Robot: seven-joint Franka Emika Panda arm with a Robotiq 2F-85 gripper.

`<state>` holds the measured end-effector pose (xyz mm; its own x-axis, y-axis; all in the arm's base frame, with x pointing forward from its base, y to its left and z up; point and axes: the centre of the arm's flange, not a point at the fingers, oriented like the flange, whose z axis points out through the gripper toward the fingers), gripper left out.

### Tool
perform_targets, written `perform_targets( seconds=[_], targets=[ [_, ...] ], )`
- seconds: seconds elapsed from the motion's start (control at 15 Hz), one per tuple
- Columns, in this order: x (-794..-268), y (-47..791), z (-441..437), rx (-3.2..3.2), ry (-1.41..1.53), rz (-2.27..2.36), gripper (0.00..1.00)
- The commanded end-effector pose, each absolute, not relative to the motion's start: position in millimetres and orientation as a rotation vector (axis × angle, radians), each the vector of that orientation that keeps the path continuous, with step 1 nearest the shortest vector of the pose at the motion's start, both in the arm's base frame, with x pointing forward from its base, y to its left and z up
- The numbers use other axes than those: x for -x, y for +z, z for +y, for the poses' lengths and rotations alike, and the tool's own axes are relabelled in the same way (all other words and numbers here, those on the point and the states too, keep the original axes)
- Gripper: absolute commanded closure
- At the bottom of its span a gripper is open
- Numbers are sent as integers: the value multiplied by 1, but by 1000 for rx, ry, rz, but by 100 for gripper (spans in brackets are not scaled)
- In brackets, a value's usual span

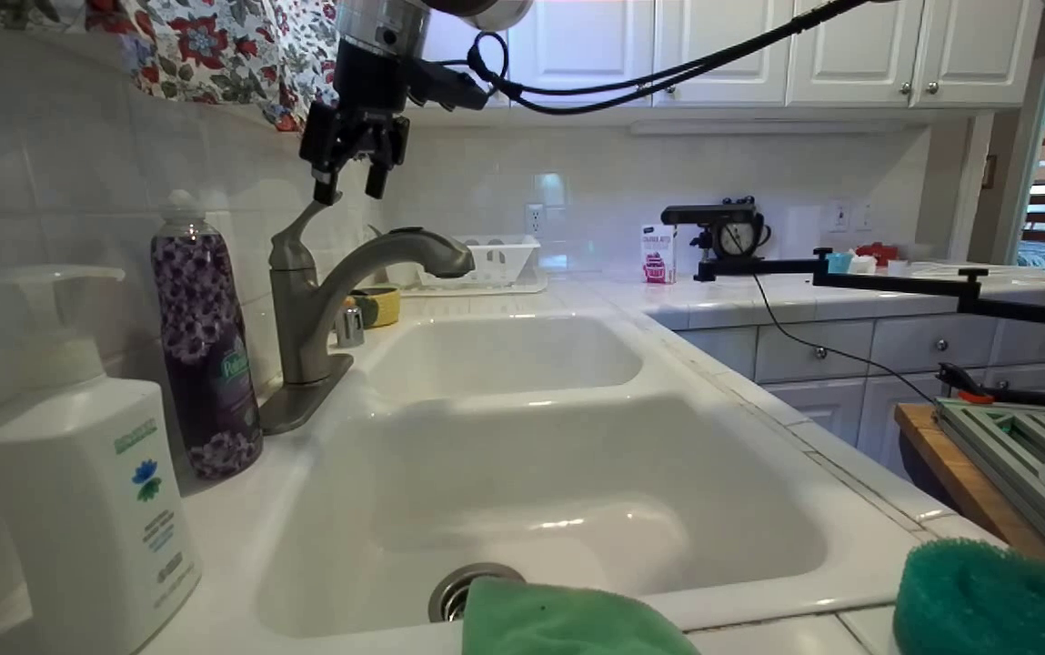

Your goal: Open the faucet

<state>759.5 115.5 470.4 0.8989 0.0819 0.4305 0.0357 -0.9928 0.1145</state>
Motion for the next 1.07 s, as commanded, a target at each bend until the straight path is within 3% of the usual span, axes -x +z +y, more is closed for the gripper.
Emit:
perform_targets(
  seconds=[0.0,1.0],
  targets=[
    [-766,472,107,-2922,656,49,0],
    [-772,473,69,-2833,684,55,0]
  ],
)
